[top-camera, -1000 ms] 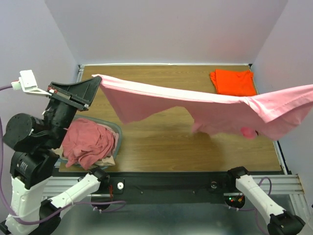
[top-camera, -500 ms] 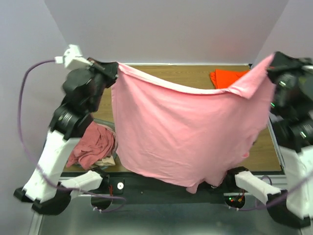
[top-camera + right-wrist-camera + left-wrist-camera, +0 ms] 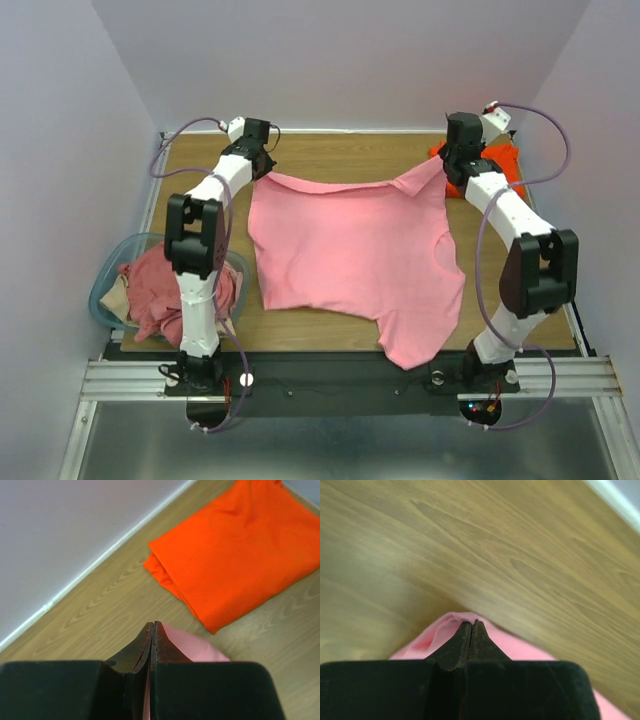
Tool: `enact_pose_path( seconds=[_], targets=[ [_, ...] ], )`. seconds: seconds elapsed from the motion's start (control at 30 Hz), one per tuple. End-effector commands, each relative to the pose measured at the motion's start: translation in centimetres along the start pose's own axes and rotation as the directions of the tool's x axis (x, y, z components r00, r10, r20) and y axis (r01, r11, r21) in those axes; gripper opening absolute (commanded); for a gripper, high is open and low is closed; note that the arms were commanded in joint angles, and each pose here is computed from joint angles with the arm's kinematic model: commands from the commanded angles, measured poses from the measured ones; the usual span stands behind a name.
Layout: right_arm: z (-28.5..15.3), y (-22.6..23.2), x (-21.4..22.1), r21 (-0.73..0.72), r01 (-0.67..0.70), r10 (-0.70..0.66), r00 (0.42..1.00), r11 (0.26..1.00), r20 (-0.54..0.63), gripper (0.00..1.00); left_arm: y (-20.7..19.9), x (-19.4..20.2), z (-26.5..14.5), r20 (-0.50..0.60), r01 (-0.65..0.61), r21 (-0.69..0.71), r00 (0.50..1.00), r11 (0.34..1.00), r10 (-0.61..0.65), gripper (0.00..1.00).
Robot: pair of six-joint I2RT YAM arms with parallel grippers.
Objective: Fold and stack the t-shirts
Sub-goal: Flatten the tshirt out
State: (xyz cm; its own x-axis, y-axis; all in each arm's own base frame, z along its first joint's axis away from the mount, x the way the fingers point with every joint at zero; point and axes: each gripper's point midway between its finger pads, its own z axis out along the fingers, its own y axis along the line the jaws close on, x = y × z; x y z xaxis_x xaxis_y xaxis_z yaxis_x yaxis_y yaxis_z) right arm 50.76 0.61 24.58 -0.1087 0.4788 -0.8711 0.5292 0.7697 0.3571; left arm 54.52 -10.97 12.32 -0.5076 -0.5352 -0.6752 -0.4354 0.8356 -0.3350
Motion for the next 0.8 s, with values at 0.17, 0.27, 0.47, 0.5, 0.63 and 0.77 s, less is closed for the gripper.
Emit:
enact_pose_path(
  seconds=[0.17,0.27,0.47,0.5,0.63,0.77],
  targets=[
    [5.4,2.6,0.1,-0.083,-0.052,0.053,0.999,0.995,0.012,0.00,-3.4,-3.6,2.7,0.060,0.001,0.075,0.998,0.997,-0.005,0.00],
    [5.3,2.3,0.4,-0.079,-0.044,0.045,0.999,0.996,0.007,0.00,-3.1,-3.9,2.4,0.074,0.004,0.071,0.997,0.997,-0.009,0.00],
    [1.8,1.4,-3.1,-0.091,-0.083,0.089,0.994,0.992,0.066,0.00,-3.1,-3.9,-0.2,0.052,-0.007,0.115,0.999,0.993,0.001,0.00],
    [0.9,1.2,-3.9,-0.094,-0.092,0.099,0.992,0.991,0.081,0.00,-3.1,-4.1,-1.0,0.056,-0.005,0.122,0.998,0.992,-0.002,0.00],
    [-6.5,0.1,-10.7,-0.175,-0.144,0.179,0.963,0.974,0.202,0.00,-3.3,-6.6,-9.0,0.129,0.021,0.231,0.990,0.973,-0.051,0.00],
    [-14.8,-2.3,-16.6,-0.255,-0.190,0.266,0.913,0.948,0.309,0.00,-3.7,-8.6,-19.0,0.244,0.007,0.338,0.965,0.941,-0.095,0.00]
  ],
)
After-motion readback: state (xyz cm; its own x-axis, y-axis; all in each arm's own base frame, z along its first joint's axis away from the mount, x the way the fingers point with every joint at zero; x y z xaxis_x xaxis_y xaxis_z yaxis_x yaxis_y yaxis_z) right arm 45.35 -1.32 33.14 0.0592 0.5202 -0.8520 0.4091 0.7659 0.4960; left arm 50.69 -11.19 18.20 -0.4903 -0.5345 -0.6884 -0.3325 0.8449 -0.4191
